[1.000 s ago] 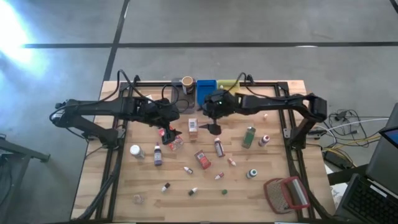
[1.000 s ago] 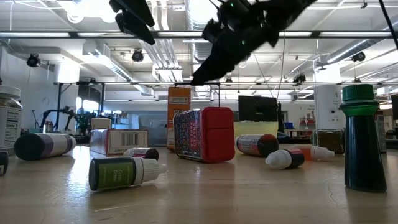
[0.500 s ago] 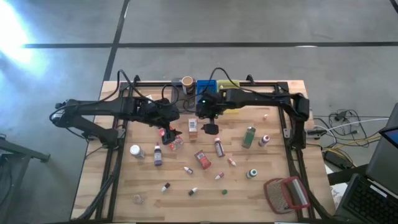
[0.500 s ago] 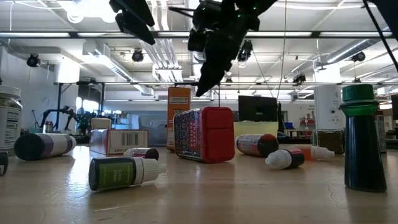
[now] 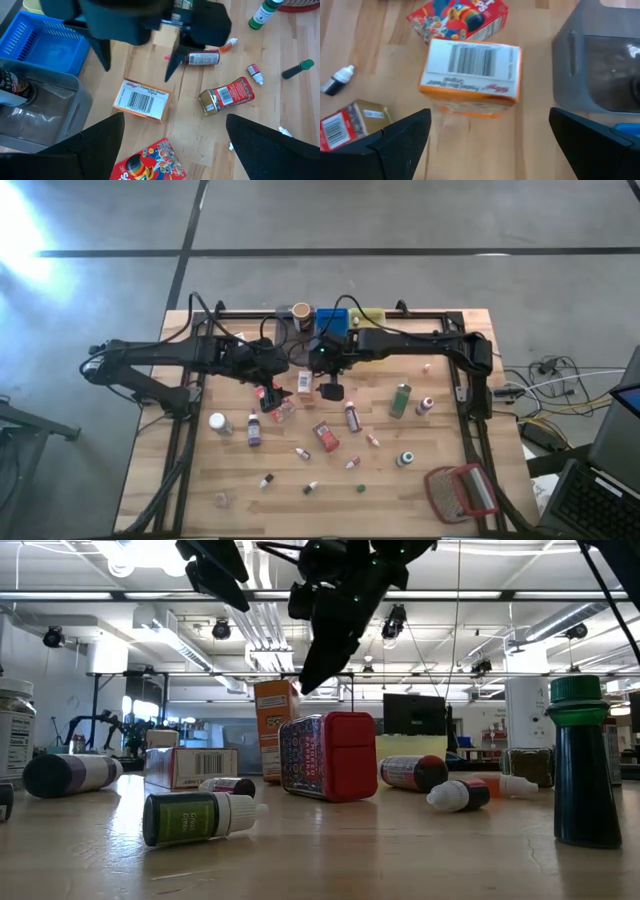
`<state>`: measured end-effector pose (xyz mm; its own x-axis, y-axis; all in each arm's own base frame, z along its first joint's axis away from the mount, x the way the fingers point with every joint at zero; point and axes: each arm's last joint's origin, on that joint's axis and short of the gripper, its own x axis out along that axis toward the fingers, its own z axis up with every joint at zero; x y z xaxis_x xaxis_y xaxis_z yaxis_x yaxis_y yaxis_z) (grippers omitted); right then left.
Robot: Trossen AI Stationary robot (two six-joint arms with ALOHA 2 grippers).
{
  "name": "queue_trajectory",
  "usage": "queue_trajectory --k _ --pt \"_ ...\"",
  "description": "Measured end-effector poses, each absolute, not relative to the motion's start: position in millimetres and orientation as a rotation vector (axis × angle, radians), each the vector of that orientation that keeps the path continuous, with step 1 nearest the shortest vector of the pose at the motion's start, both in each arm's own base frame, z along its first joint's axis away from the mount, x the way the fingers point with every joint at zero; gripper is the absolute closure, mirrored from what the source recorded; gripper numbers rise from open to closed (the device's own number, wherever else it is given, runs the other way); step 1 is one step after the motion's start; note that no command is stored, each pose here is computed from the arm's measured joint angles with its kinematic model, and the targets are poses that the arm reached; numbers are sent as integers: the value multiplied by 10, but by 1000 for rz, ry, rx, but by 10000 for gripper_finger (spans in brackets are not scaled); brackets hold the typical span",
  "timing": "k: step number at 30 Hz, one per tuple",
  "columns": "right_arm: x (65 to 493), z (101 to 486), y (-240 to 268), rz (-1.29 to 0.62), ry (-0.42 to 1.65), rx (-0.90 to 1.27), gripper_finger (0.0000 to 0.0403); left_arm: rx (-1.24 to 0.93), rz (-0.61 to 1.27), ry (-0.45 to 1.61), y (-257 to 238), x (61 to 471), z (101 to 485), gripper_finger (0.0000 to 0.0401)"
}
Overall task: Pick & Place Kitchen Items
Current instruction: Put the orange cereal box into the blue bin
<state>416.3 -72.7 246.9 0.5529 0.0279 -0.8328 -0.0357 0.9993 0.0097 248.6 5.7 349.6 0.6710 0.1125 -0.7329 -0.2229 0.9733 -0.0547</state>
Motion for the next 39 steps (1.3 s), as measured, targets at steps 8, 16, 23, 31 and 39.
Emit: queue_trajectory --k 8,16,23,31,39 --pt "4172 2490 -683 33 972 9 3 -144 190 815 57 2486 3496 46" --pt "4182 2492 -650 16 967 50 3 -144 190 815 58 2486 3496 46" --pt "4228 2520 -610 8 918 71 3 -144 190 814 57 2485 3496 46" --pt "4244 2526 -561 5 907 81 3 -144 189 815 56 2486 3496 46" --pt "4262 2502 -558 -46 892 71 3 -143 189 815 56 2486 3496 46"
